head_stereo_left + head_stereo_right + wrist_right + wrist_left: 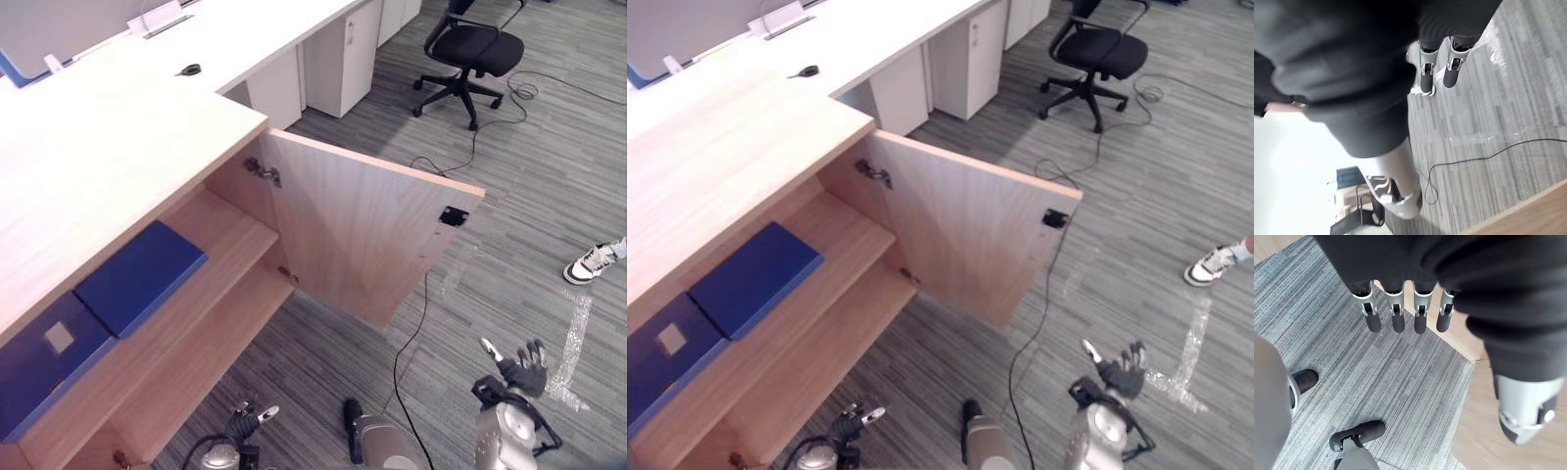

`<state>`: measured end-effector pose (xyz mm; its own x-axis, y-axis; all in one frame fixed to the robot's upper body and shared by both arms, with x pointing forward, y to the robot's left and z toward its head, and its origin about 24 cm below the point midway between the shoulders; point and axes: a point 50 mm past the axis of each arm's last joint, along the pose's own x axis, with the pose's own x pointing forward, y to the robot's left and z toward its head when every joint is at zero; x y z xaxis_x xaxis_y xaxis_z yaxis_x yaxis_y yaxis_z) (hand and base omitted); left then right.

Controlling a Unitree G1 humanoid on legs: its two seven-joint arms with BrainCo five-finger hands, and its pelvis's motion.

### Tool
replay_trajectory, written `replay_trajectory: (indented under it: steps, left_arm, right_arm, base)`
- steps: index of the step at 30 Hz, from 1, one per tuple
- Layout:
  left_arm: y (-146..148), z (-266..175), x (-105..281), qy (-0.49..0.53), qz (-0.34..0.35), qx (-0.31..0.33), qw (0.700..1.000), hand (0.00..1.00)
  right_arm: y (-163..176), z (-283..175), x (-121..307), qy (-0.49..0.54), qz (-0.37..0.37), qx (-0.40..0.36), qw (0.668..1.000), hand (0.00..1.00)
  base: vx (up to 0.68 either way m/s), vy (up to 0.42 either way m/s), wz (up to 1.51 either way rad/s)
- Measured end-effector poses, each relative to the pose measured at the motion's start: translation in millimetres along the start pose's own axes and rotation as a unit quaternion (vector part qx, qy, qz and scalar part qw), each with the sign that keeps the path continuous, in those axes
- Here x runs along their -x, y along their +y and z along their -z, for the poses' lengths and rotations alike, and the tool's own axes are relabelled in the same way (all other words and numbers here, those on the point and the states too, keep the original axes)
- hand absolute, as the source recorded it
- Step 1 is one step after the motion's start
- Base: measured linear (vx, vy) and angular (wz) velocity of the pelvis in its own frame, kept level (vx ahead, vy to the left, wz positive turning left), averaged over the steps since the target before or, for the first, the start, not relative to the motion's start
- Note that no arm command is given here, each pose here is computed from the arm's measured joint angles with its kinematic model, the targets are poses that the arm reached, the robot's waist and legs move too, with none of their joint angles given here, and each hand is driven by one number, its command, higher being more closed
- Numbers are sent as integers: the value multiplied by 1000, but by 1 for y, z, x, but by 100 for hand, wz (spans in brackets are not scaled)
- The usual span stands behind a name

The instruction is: Walk over to the cabinet, pick up the folder, carry it to the office cabinet, place the folder inside the office cabinet, then close the office cabinet door

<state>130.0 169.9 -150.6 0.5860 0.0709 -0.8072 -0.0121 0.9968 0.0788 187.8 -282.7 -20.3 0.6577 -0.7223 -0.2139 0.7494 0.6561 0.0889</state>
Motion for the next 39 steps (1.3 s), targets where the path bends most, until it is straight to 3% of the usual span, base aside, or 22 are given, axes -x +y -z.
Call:
replay_trajectory:
  steps: [7,11,22,26,28,31,33,36,38,39]
  left_arm:
    - [3,14,5,20,-3,1,1000,0]
    - [4,17,6,25,-2,-1,1000,0]
    - [12,21,7,31,-8,-9,999,0]
    - [15,23,8,32,-9,-9,999,0]
    - [18,26,9,37,-10,-11,999,0]
    - [25,30,11,45,-2,-18,999,0]
    - [30,34,13,52,5,-28,998,0]
    - [30,36,13,57,16,-33,998,0]
    - [27,32,12,49,27,-35,998,0]
    - [27,31,11,48,29,-38,998,0]
  right_arm:
    - [21,-48,-27,-87,-33,18,995,0]
    - [50,-85,-43,-150,-97,45,983,0]
    - [79,-109,-71,-149,-132,54,979,0]
    - [85,-117,-76,-148,-179,95,968,0]
    - [92,-119,-74,-151,-235,157,947,0]
    - [88,-114,-61,-139,-368,295,871,0]
    - [94,-110,-28,-137,-500,388,762,0]
    - [99,-96,13,-111,-626,420,648,0]
    - [110,-75,71,-95,-742,383,542,0]
    - [113,-74,83,-96,-764,366,523,0]
  base:
    - [8,76,20]
    - [-24,20,22]
    - [-73,-17,9]
    - [-117,-16,3]
    - [-153,-27,-14]
    - [-128,-64,-21]
    - [-90,-120,-27]
    - [-35,-125,-9]
    - [-18,-123,3]
    - [-4,-91,5]
